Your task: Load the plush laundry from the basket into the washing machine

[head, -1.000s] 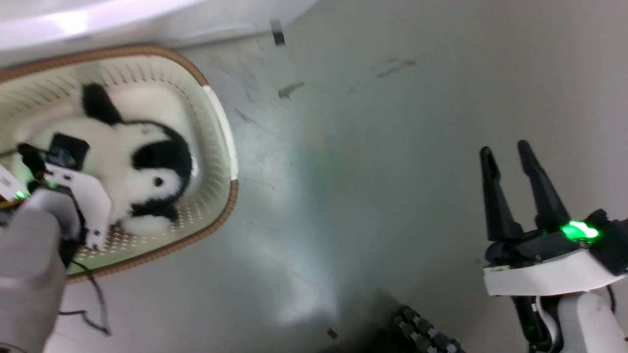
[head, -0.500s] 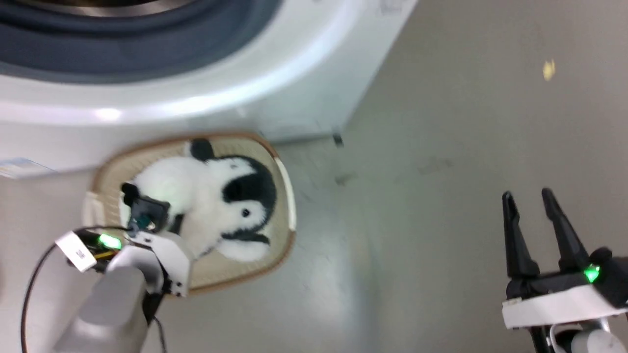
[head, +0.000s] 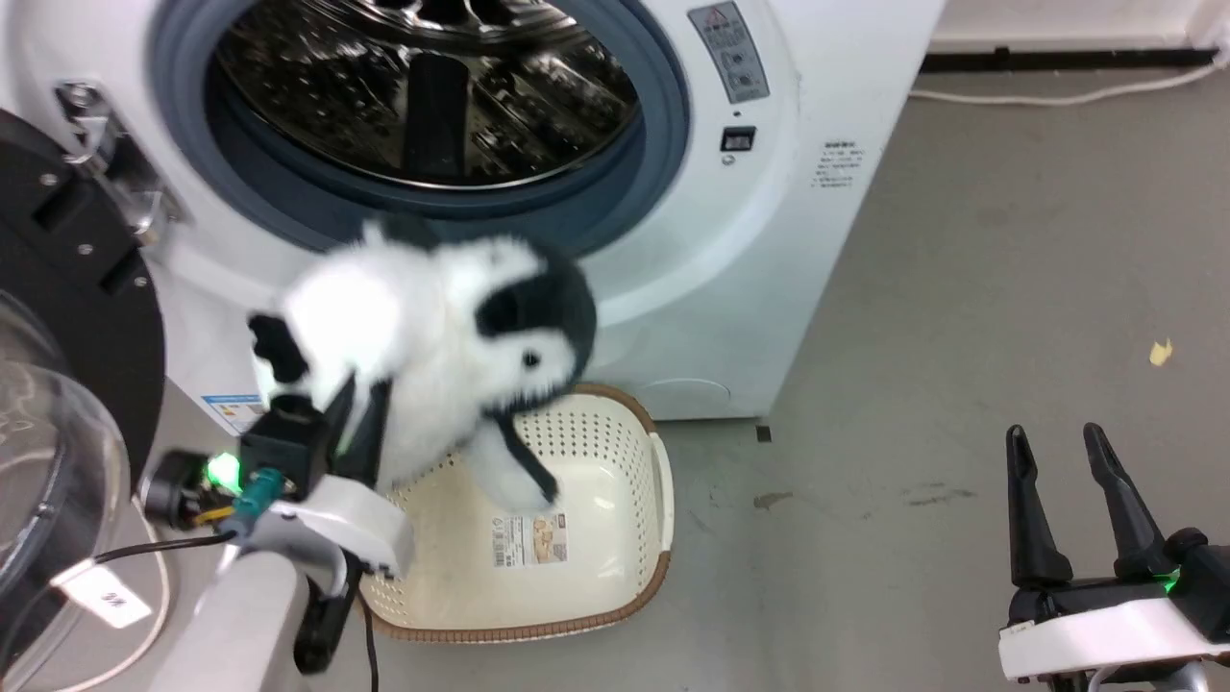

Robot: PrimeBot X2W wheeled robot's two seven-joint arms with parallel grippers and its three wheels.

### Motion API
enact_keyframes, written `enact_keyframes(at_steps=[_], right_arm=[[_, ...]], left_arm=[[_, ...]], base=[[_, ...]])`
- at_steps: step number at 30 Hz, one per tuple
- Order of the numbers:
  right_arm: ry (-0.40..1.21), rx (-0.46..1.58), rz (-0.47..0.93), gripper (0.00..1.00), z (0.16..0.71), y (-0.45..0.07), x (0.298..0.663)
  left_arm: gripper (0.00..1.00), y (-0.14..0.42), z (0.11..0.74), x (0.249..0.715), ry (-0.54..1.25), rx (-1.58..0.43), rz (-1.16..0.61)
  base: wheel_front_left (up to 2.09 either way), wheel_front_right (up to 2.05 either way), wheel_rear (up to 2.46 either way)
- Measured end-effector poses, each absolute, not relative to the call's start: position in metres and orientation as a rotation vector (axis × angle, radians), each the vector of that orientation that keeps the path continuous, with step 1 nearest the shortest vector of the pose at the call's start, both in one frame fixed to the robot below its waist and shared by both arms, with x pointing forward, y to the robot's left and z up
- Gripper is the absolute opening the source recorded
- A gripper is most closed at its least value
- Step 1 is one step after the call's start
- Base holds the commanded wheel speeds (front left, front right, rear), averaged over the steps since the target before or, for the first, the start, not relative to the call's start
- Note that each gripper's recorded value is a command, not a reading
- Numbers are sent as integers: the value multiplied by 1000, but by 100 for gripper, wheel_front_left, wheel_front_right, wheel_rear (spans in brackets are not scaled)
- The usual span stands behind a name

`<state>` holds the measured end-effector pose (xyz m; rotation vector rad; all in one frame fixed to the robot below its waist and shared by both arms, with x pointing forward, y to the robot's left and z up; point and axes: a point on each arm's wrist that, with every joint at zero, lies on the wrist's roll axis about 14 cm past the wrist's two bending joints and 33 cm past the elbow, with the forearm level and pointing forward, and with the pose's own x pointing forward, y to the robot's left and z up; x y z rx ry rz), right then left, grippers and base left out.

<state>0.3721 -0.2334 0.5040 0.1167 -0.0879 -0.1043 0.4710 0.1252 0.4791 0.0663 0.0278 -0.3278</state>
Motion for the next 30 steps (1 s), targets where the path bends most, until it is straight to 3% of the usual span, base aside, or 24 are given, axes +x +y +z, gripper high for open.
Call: enact_keyframes(at_steps=[5,11,30], right_arm=[[-90,127,-98,100,505,-231,372],[-57,134,-107,100,493,-232,378],[89,162,-216,100,429,-266,415]], left_arm=[[0,124,524,479,-114,45,-313],[0,124,531,503,-155,40,-320],[0,98,501,709,-45,132,-385]], base=[[0,0,0],[0,0,0],[0,0,0]])
